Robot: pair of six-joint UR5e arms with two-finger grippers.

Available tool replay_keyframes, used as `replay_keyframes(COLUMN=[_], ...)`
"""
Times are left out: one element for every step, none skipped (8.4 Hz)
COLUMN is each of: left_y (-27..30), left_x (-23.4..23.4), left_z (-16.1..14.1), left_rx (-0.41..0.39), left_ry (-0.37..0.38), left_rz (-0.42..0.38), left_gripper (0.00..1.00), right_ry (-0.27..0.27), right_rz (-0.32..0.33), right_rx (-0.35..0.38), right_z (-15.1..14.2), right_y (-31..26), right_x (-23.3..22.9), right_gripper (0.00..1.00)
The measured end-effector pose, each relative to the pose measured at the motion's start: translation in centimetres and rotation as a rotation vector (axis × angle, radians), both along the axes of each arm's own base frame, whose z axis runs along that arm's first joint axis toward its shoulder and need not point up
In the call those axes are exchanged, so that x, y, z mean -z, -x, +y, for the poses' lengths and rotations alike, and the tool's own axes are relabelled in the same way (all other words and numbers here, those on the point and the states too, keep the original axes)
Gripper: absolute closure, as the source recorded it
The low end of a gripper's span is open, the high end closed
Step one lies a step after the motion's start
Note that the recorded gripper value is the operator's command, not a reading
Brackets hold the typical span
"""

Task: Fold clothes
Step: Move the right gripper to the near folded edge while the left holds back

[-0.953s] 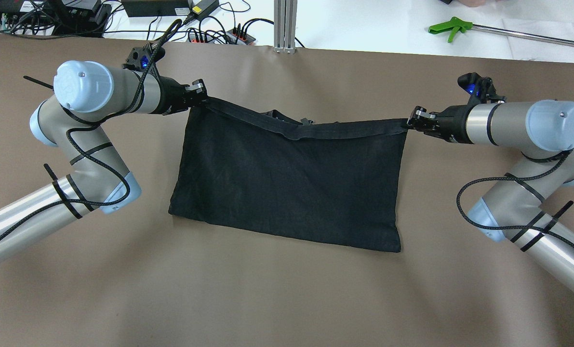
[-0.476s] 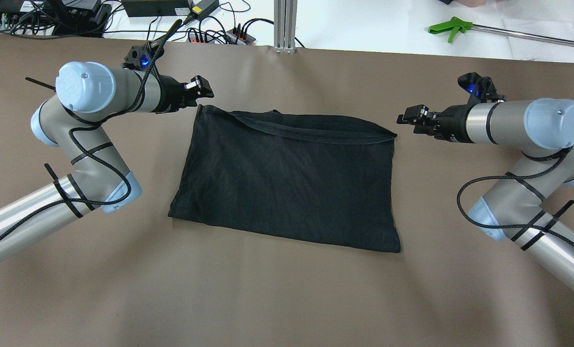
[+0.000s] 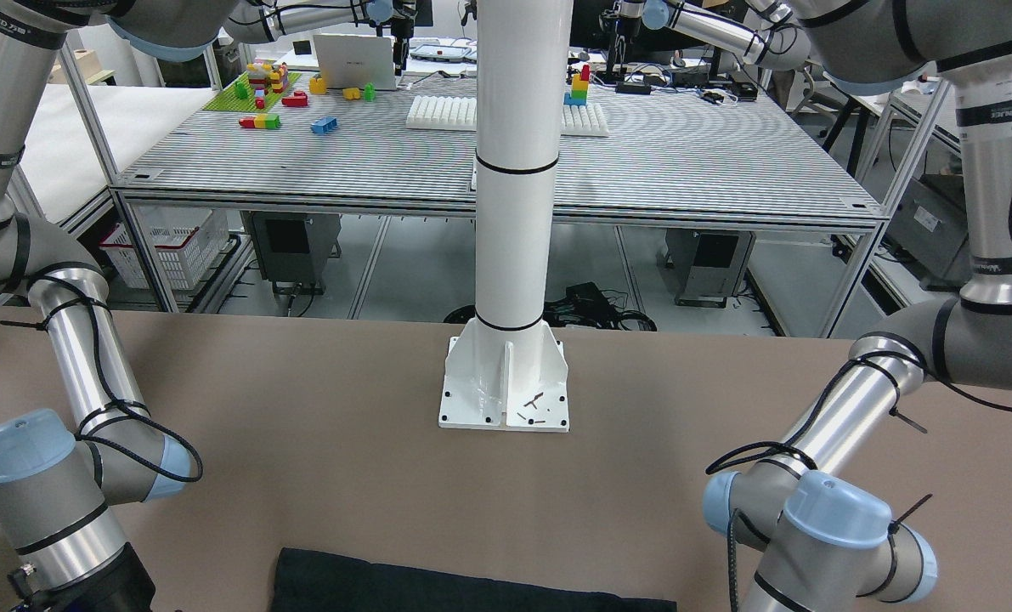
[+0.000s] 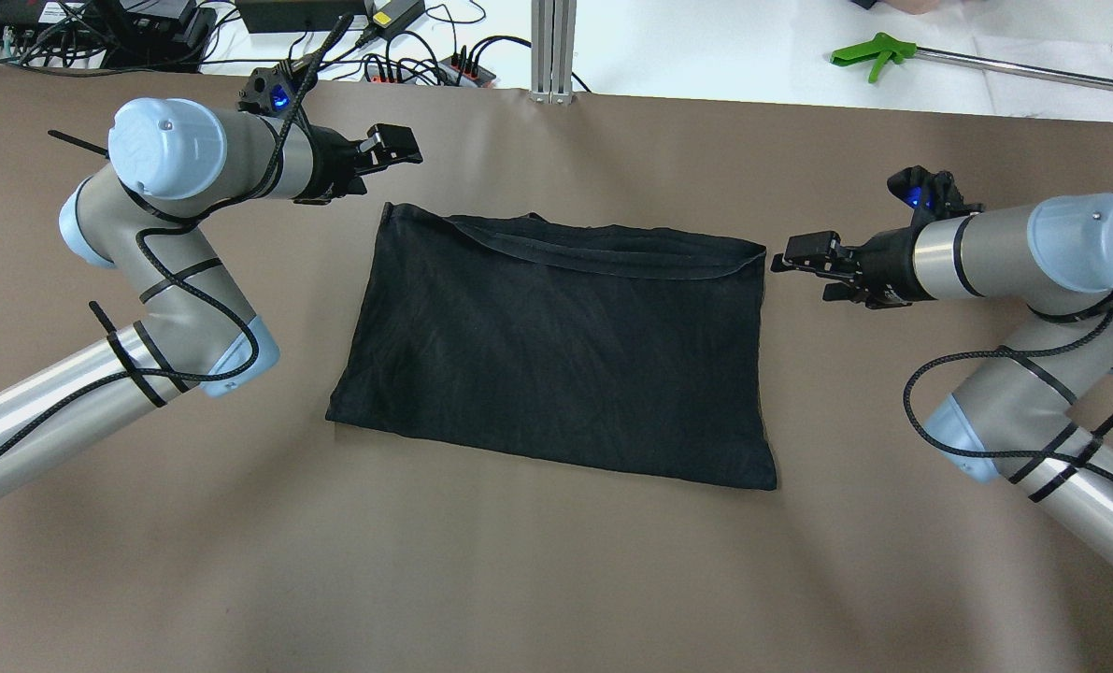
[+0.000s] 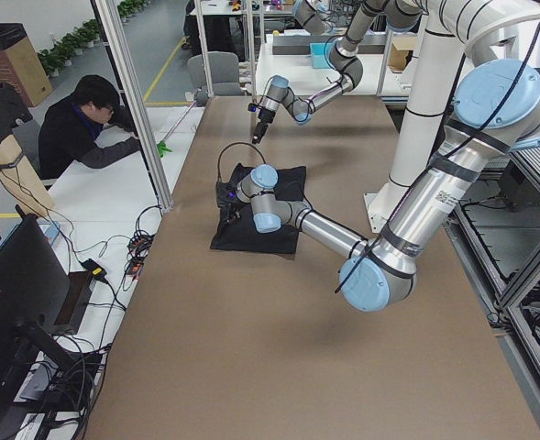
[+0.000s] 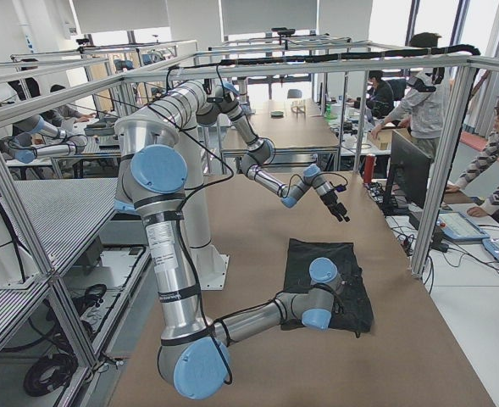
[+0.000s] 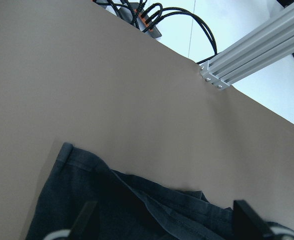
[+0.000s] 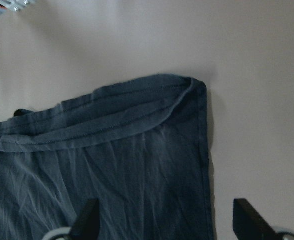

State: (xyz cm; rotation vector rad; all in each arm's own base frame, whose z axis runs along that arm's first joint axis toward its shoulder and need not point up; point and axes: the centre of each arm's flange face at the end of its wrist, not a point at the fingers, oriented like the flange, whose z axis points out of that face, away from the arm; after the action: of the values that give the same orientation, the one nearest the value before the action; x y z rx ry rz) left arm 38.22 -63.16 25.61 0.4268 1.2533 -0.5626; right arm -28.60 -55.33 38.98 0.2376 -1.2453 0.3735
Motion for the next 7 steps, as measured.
replay_keyframes(left_y=[0.1, 0.4, 0.7, 1.0, 1.1, 1.1, 1.2], left_x=[0.4, 0.7, 1.0, 1.3, 1.4, 1.5, 1.5], left_z=[-0.2, -0.3, -0.4, -0.4, -0.4, -0.4, -0.4], left_rx=[0.003, 0.006, 0.009, 0.011, 0.011, 0.011, 0.011], left_ry=[-0.001, -0.003, -0.004, -0.004, -0.004, -0.004, -0.004], left_rz=[0.001, 0.003, 0.004, 0.005, 0.005, 0.006, 0.006], left_gripper=[0.06, 0.06, 0.06, 0.06, 0.06, 0.06, 0.06], right_ry=[0.035, 0.062, 0.083, 0.107, 0.124, 0.128, 0.123], right_rz=[0.007, 0.017, 0.024, 0.026, 0.03, 0.039, 0.051], right_rx=[0.041, 0.081, 0.119, 0.147, 0.157, 0.162, 0.164], right_z=[2.2, 4.7, 7.0, 8.9, 10.4, 11.8, 13.0], right_y=[-0.3, -0.1, 0.8, 2.3, 4.3, 6.5, 8.4], right_x=[-0.8, -2.0, -2.7, -3.1, -3.2, -3.3, -3.4], right_gripper=[0.06, 0.06, 0.06, 0.06, 0.07, 0.07, 0.07])
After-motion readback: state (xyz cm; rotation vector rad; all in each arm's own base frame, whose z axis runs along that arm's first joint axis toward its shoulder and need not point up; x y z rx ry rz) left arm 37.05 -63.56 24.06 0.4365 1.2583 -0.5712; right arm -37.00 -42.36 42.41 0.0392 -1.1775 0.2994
